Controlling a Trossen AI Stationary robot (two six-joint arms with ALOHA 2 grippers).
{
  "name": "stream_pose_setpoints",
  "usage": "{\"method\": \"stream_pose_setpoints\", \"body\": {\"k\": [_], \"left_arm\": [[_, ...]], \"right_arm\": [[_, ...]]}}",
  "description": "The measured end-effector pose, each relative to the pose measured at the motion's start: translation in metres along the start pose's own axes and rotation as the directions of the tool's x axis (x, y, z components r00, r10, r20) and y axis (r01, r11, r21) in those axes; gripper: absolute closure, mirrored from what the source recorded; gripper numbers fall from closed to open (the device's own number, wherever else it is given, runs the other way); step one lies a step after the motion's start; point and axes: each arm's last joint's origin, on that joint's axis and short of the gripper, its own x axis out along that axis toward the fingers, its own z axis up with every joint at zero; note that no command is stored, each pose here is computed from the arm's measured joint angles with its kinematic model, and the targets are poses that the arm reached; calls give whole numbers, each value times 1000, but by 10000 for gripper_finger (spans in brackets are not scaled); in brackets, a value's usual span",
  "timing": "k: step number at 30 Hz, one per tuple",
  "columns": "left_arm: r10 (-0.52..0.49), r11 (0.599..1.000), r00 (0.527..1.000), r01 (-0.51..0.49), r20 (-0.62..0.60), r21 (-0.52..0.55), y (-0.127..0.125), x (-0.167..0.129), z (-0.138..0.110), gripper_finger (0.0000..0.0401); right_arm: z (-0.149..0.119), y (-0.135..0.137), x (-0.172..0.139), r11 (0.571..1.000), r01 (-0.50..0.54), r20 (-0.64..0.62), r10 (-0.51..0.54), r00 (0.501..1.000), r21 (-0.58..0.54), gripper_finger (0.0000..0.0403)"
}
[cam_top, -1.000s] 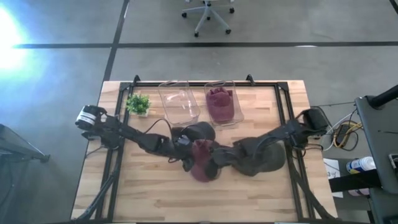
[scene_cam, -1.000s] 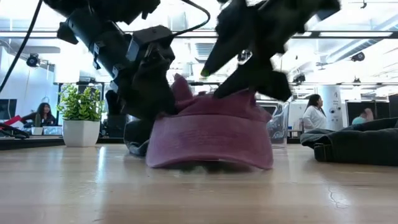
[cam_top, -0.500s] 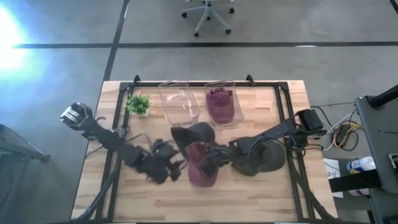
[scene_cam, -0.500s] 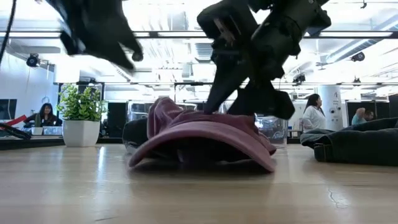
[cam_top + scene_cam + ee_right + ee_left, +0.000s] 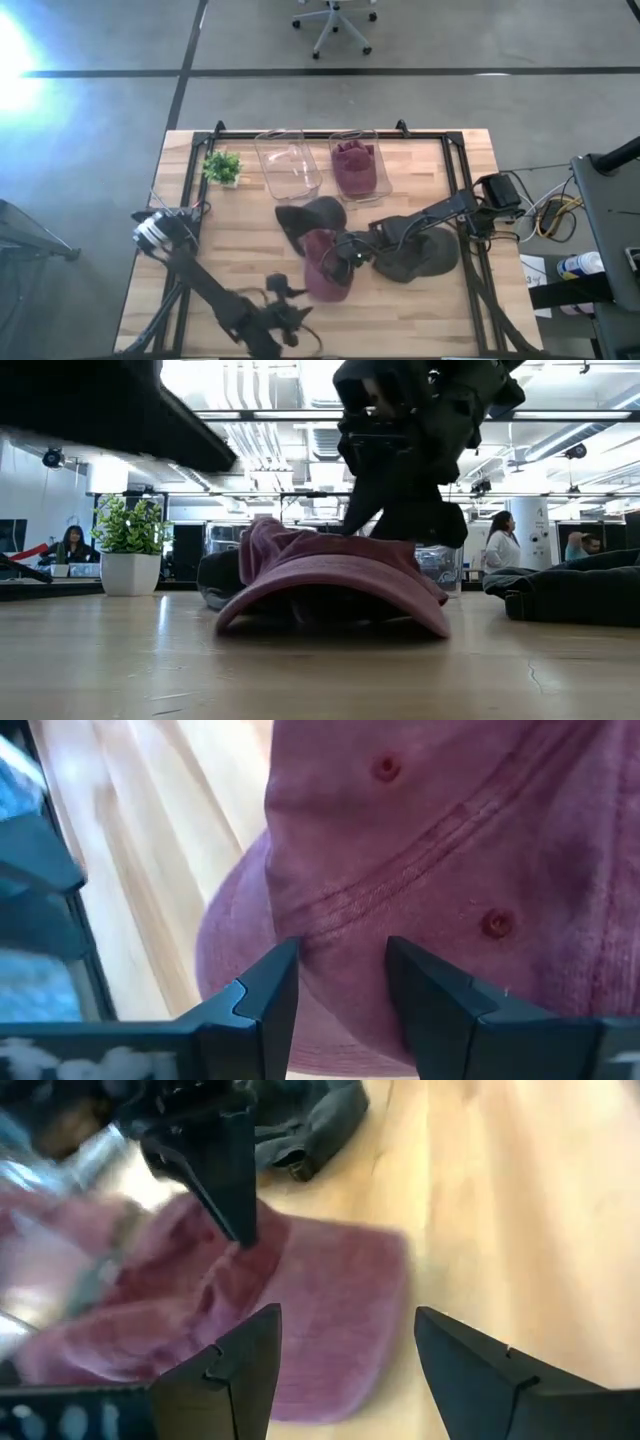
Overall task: Pick & Place hat
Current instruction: Put the red cap into the right transparent bin
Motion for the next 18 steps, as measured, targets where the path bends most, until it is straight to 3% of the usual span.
{"method": "stream_pose_setpoints", "body": {"k": [4, 11, 18], "left_arm": [[152, 978, 988, -145, -36, 146, -23, 24, 4, 179], [130, 986, 985, -116, -115, 119, -49, 52, 15, 179], [219, 973, 961, -203, -166, 109, -38, 62, 6, 179]], "right_arm": [[-3, -3, -3, 999, 30, -39, -32, 999, -43, 252], [-3, 1, -11, 996, 0, -47, -4, 999, -91, 252], [-8, 6, -12, 993, -54, -95, 44, 995, -103, 252]]}}
